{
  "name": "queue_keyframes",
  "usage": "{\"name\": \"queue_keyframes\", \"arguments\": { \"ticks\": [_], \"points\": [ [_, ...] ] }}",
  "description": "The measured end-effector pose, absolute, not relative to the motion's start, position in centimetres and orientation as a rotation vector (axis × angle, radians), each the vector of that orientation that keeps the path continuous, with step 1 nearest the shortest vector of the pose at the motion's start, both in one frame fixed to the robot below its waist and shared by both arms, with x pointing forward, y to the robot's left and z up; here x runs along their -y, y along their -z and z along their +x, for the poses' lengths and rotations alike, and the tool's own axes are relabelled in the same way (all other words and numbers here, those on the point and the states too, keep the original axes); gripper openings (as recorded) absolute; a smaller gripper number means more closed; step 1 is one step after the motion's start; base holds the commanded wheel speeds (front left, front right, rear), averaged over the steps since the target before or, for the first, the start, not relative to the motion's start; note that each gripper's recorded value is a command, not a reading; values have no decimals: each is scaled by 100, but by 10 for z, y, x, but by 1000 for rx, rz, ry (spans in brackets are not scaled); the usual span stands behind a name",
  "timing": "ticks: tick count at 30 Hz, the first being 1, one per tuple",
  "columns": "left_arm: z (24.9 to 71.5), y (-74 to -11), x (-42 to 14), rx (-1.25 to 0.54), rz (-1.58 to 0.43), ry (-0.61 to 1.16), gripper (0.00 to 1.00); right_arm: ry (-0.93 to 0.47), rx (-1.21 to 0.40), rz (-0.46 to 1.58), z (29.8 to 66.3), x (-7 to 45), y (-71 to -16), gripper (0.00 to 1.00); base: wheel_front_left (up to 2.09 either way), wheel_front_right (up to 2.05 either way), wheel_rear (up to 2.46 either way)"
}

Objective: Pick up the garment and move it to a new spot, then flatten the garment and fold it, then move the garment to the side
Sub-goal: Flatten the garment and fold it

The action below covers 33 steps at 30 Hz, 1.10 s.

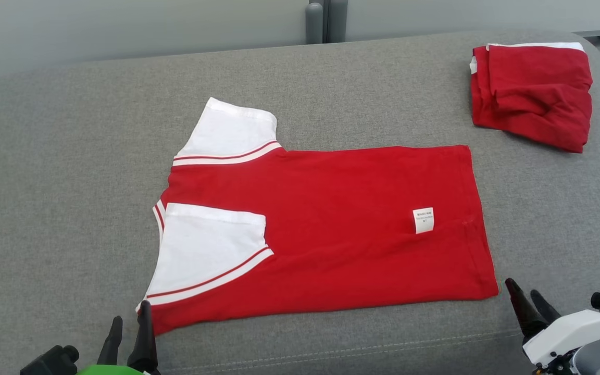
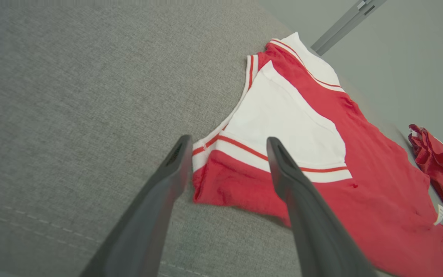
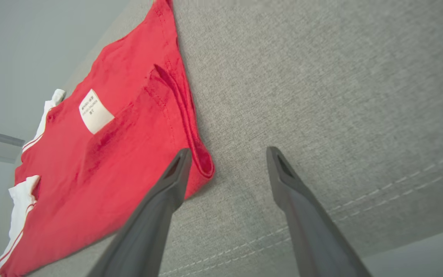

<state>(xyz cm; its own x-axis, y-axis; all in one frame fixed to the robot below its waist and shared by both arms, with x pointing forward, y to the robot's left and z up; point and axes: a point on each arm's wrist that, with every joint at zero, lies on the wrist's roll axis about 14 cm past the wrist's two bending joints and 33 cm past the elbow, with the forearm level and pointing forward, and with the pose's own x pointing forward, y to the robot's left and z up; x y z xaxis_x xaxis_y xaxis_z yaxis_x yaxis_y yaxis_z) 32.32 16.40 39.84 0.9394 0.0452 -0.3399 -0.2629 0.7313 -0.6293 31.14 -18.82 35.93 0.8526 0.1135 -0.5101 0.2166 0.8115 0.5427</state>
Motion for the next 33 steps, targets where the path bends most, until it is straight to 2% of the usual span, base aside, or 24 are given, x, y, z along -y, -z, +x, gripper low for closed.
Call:
{"name": "queue_keyframes", "arguments": {
  "ticks": [5, 9, 14, 21, 33],
  "points": [
    [327, -405, -167, -303, -663, -134, 100, 47, -496, 528, 323, 206, -375, 100, 0, 0, 0],
    [339, -415, -162, -296, -548, -38, 100, -24, -430, 418, 346, 208, -398, 100, 0, 0, 0],
    [383, -448, -146, -236, -388, 120, 100, -111, -374, 374, 379, 194, -424, 100, 0, 0, 0],
    [437, -477, -116, -225, -292, 262, 100, -213, -338, 246, 426, 184, -455, 100, 0, 0, 0],
    [529, -476, -95, -321, -223, 295, 100, -328, -354, 70, 493, 169, -473, 100, 0, 0, 0]
  ]
}}
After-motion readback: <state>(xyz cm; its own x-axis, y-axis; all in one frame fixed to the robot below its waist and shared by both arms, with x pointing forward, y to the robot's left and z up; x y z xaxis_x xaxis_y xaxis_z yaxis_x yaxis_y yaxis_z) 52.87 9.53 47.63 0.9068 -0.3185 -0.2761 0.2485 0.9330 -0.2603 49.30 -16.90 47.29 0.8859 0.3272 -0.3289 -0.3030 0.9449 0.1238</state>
